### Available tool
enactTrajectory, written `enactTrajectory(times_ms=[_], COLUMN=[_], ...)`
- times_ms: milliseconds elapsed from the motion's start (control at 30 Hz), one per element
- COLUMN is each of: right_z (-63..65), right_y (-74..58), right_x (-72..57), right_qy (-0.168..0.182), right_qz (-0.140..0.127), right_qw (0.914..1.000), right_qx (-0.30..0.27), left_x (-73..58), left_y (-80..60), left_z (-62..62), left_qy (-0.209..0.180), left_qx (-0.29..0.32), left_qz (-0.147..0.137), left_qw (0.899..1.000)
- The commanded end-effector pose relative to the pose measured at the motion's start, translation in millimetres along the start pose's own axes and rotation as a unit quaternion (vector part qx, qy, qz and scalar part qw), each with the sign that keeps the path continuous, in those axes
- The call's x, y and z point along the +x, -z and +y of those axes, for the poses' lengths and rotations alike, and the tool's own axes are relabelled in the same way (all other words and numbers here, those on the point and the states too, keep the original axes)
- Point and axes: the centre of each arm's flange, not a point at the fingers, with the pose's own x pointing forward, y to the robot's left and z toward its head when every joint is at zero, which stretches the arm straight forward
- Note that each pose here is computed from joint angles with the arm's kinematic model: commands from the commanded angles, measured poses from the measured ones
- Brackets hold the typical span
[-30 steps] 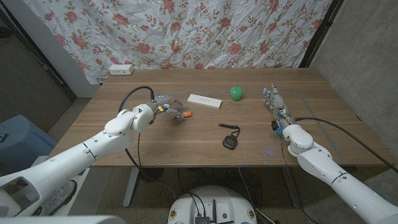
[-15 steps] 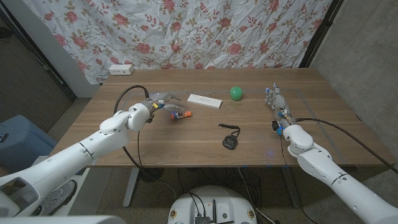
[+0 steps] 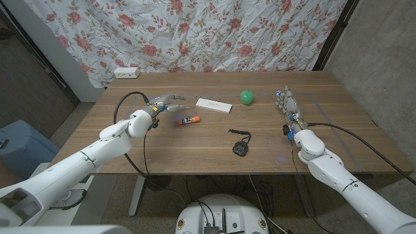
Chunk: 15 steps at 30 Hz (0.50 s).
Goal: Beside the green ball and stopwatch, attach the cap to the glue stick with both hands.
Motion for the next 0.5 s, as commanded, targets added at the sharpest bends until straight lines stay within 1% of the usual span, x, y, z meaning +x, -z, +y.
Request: enactTrajectory(times_ms=[33, 167, 333, 500], right_z=[0.6, 1.1, 2.8, 8.0], right_y=[-0.8, -0.3, 1.0, 0.0], right_x=[10.8, 13.3, 17.0, 19.4], right_qy=[-0.001, -0.005, -0.007, -0.012], right_qz=[-0.013, -0.011, -0.007, -0.001], right_qw=[0.999, 0.9989, 0.9988, 0.9988], right_qx=[0.044, 0.045, 0.048, 0.048], left_x=[-2.6, -2.9, 0.4, 4.3], left_y=[26.4, 31.2, 36.5, 44.3], left_z=[-8.4, -9.3, -9.7, -12.6], left_qy=[-0.055, -0.077, -0.09, -0.092], left_qx=[-0.119, -0.155, -0.196, -0.255], left_qz=[0.028, 0.038, 0.04, 0.038], left_qw=[0.991, 0.984, 0.976, 0.962])
